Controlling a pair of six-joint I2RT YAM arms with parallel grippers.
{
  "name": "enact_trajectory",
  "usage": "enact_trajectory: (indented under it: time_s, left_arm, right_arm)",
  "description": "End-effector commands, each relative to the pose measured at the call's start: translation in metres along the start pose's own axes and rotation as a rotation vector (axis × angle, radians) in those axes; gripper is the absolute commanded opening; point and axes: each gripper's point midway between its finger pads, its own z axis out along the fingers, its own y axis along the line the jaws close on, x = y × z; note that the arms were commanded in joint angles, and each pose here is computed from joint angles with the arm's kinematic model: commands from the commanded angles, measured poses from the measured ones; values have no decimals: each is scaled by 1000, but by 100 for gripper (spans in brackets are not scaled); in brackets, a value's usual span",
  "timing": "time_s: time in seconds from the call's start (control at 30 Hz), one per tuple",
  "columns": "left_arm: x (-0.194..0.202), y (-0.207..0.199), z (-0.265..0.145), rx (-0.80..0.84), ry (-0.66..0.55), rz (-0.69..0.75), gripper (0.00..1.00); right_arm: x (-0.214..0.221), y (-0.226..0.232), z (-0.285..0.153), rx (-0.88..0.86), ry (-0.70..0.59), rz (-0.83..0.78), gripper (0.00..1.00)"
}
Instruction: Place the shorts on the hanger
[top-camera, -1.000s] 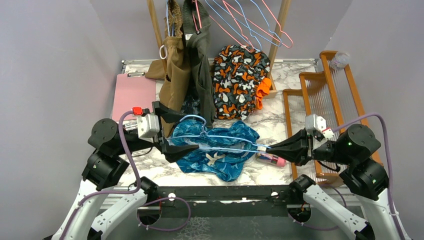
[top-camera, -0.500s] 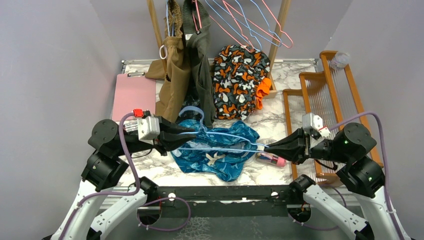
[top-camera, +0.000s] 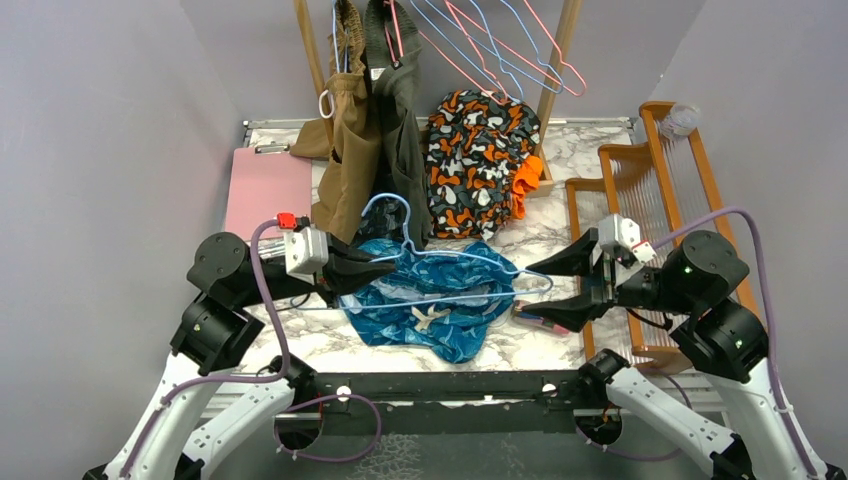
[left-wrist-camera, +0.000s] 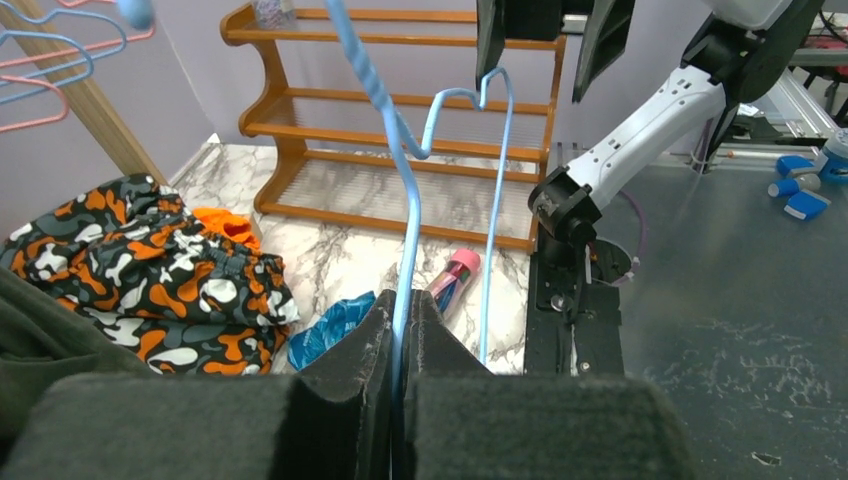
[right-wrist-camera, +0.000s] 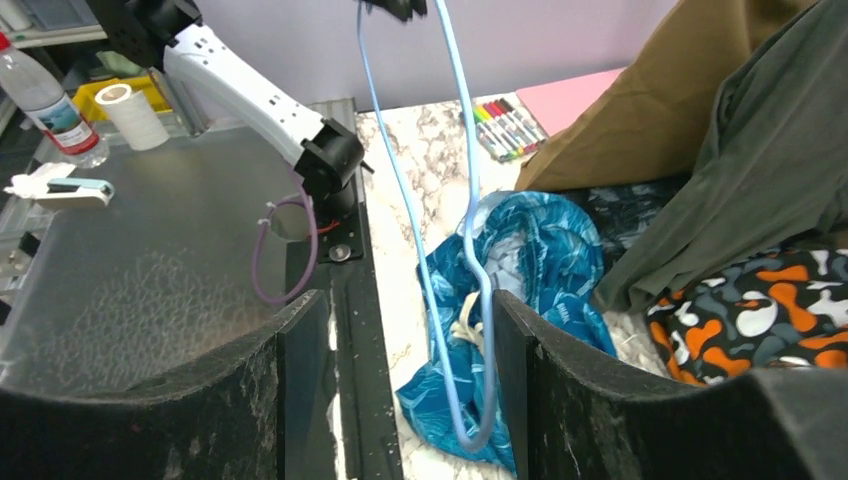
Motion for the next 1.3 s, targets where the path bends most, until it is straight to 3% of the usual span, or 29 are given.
enact_trajectory:
  time_s: [0.0, 0.33, 0.53, 0.9, 1.27]
  left_arm:
    - [9, 1, 3, 8, 0, -12, 0]
    - [52, 11, 5, -35, 56, -63, 0]
    - [71, 15, 0, -81, 82, -91, 0]
    - [103, 3, -8, -81, 113, -182, 0]
    - [106, -7, 4, 50, 113, -191, 0]
  right_arm:
    - [-24, -5, -1, 36, -39, -24, 64]
    - [-52, -47, 40, 60, -100, 23, 65]
    - [-24, -66, 78, -26, -50, 145, 65]
    - [56, -36, 76, -132, 18, 254, 65]
    - [31, -22, 94, -257, -9, 230, 68]
